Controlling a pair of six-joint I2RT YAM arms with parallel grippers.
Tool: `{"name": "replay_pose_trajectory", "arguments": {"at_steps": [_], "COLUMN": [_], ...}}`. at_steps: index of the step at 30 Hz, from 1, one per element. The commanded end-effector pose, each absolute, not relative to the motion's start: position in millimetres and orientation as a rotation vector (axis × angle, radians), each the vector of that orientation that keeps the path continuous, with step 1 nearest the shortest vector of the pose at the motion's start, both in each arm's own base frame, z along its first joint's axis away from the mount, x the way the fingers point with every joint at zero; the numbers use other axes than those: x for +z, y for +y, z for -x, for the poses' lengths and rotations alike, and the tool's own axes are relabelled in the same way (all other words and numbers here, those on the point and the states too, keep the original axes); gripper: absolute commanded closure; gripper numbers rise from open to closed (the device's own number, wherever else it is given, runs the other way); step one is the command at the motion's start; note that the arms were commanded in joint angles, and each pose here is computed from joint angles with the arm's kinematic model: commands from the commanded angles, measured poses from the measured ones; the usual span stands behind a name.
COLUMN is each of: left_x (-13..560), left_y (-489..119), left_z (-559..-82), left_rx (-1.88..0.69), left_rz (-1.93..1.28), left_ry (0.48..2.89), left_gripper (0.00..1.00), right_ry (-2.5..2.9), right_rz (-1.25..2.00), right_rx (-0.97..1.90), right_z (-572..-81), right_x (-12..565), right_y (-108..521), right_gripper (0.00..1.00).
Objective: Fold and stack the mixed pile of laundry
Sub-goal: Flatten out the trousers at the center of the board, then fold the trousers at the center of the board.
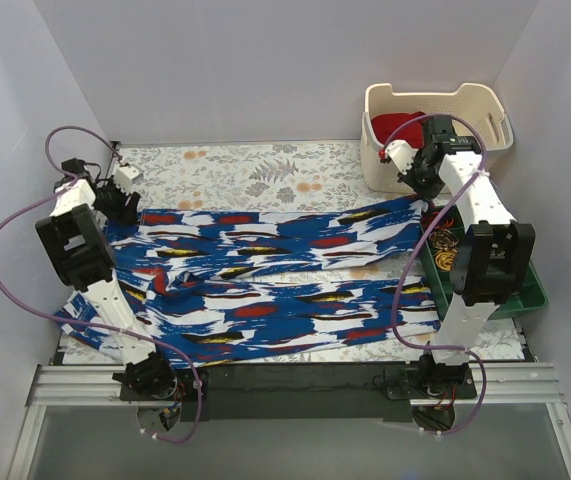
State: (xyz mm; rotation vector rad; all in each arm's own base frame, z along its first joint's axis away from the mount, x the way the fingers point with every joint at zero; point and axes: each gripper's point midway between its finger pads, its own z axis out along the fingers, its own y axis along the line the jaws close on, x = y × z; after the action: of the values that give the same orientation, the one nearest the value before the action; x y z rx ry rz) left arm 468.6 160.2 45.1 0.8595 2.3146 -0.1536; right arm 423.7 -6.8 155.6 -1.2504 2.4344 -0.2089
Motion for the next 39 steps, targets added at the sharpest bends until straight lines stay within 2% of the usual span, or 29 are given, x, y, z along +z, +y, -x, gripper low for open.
{"name": "replay_pose_trajectory", "arguments": {"at_steps": [1,9,13,16,18,22,23,26,27,29,30,31,32,33,34,39], "left_x": [67.7,33.3,2.7,-2.6,3.5,69.2,100.8,170.6,212.3,216.4,245.3,247.7,253.7,239.6,256.5,218.7], "left_y": [154.8,142.0,137.3,136.5,139.4,162.5,167.8,195.5,199.6,202.6,207.4,210.1,210.0,216.0,214.9,243.1], "left_z": [-492.1,-493.5,-472.3,-463.3,-467.9,-513.9,-528.0,-532.4,-528.9,-508.0,-489.8,-476.9,-462.8,-437.0,-417.3,-300.2], "left_rx": [-0.125,-0.182,-0.299,-0.34,-0.325,-0.178,-0.142,-0.037,0.035,0.03,0.08,0.08,0.079,0.041,0.071,0.17], "left_rz": [-0.993,-1.136,-1.172,-1.198,-1.176,-0.994,-0.931,-0.823,-0.827,-0.829,-0.847,-0.849,-0.857,-0.848,-0.856,-0.864], "left_ry": [2.162,2.174,2.276,2.309,2.313,2.217,2.164,2.025,1.939,1.924,1.869,1.866,1.855,1.877,1.852,1.91], "left_gripper": [0.48,0.5,0.53,0.77,0.99,1.0,1.0,1.0,1.0,1.0,1.0,1.0,1.0,1.0,1.0,1.0], "right_ry": [2.43,2.429,2.43,2.421,2.406,2.352,2.335,2.283,2.26,2.223,2.212,2.238,2.189,2.185,2.176,2.108], "right_rz": [1.285,1.296,1.293,1.291,1.266,1.228,1.215,1.209,1.217,1.239,1.249,1.275,1.3,1.318,1.349,1.579], "right_rx": [-0.213,-0.208,-0.214,-0.21,-0.212,-0.228,-0.231,-0.232,-0.194,-0.183,-0.162,-0.128,-0.139,-0.125,-0.124,-0.087], "right_z": [-421.7,-427.2,-429.7,-432.0,-438.8,-451.4,-451.7,-445.4,-441.4,-424.9,-417.1,-402.6,-389.0,-376.7,-364.6,-266.2], "right_x": [156.2,155.7,156.7,159.1,166.1,187.9,195.7,215.8,219.8,229.3,230.3,216.6,228.9,224.8,221.1,169.1], "right_y": [-1.9,2.9,1.9,3.1,4.8,8.3,8.6,10.7,16.5,18.9,21.1,22.1,22.2,21.7,20.6,9.5], "right_gripper": [0.99,0.99,0.99,0.99,0.99,0.99,0.99,0.99,0.99,0.99,0.99,0.99,0.99,0.99,0.99,0.99]}}
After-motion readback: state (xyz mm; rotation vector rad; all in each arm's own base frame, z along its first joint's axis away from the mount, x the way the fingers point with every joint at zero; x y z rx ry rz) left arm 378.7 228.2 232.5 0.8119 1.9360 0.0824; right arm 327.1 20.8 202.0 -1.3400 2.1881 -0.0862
